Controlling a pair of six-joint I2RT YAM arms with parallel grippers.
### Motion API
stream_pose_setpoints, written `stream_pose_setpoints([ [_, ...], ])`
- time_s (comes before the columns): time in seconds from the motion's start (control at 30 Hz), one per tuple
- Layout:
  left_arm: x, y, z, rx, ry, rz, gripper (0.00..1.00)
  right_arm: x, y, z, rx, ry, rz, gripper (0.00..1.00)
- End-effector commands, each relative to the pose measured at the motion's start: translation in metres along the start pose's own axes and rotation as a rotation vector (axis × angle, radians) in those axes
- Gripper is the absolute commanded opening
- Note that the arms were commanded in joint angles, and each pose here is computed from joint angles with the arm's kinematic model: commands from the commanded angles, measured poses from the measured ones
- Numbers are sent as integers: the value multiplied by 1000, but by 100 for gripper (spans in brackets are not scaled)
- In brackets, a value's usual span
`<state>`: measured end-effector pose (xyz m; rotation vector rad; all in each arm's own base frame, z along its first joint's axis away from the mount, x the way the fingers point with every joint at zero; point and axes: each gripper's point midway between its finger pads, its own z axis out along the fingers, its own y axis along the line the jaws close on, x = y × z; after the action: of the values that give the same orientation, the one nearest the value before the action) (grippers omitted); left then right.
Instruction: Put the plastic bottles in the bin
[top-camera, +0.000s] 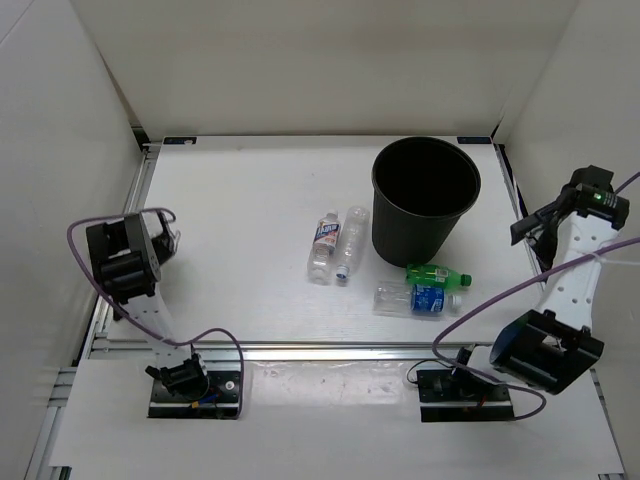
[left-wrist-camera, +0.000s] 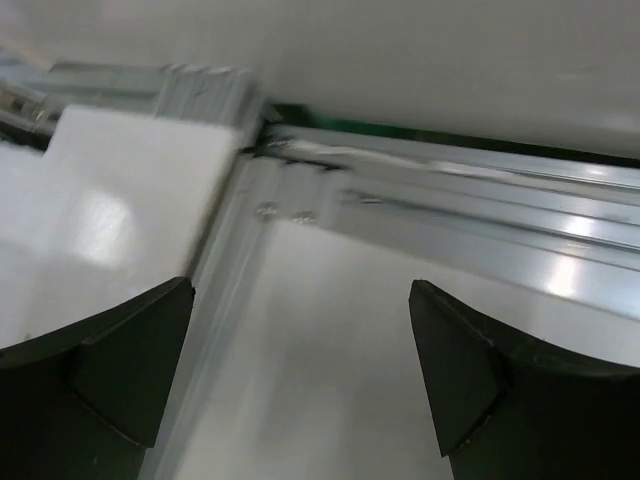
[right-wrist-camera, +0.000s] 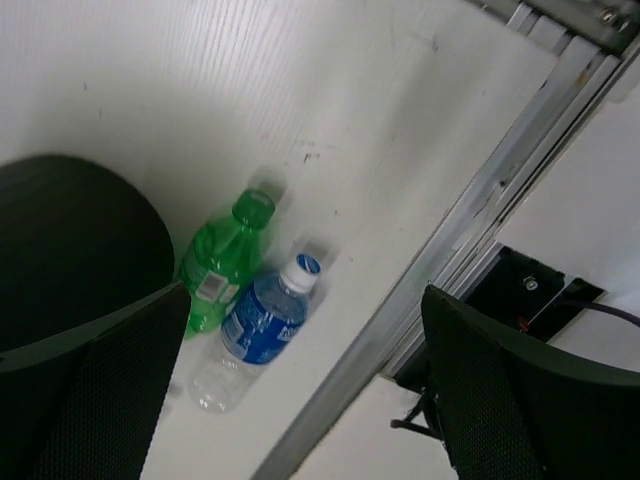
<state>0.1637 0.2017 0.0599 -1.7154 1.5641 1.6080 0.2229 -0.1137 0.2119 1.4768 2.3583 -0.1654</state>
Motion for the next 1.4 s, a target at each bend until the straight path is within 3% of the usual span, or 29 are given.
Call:
stream_pose_setpoints([
  [0.0,-38,-35,-20,54,-1,357,100,25,11,-2,-158,77,-117,100],
  [0.07,-28,-40,-37,105,97,389,100,41,11,2,-204,114,-100,100],
  [0.13,-21,-33,-59,169,111,366,100,48,14,3,-245,124,-55,100],
  [0.23,-2,-15,-89,272,218,420,100,75,22,12,-299,234,19,100],
  [0.33,16,1,-130,414,188,506,100,99,26,26,-340,300,101,100],
  [0.5,30,13,-158,524,141,632,100,115,31,49,-374,342,201,100],
  [0.7,37,20,-170,576,95,713,100,116,37,80,-376,340,279,100],
  [0.97,40,20,-179,603,54,752,100,126,41,82,-329,394,331,86],
  [1.17,45,28,-171,587,57,783,100,163,37,63,-325,438,371,86],
  [1.27,43,31,-173,607,54,773,100,187,34,68,-298,483,375,93],
  [1.37,41,33,-176,628,50,763,100,202,37,71,-285,502,357,93],
])
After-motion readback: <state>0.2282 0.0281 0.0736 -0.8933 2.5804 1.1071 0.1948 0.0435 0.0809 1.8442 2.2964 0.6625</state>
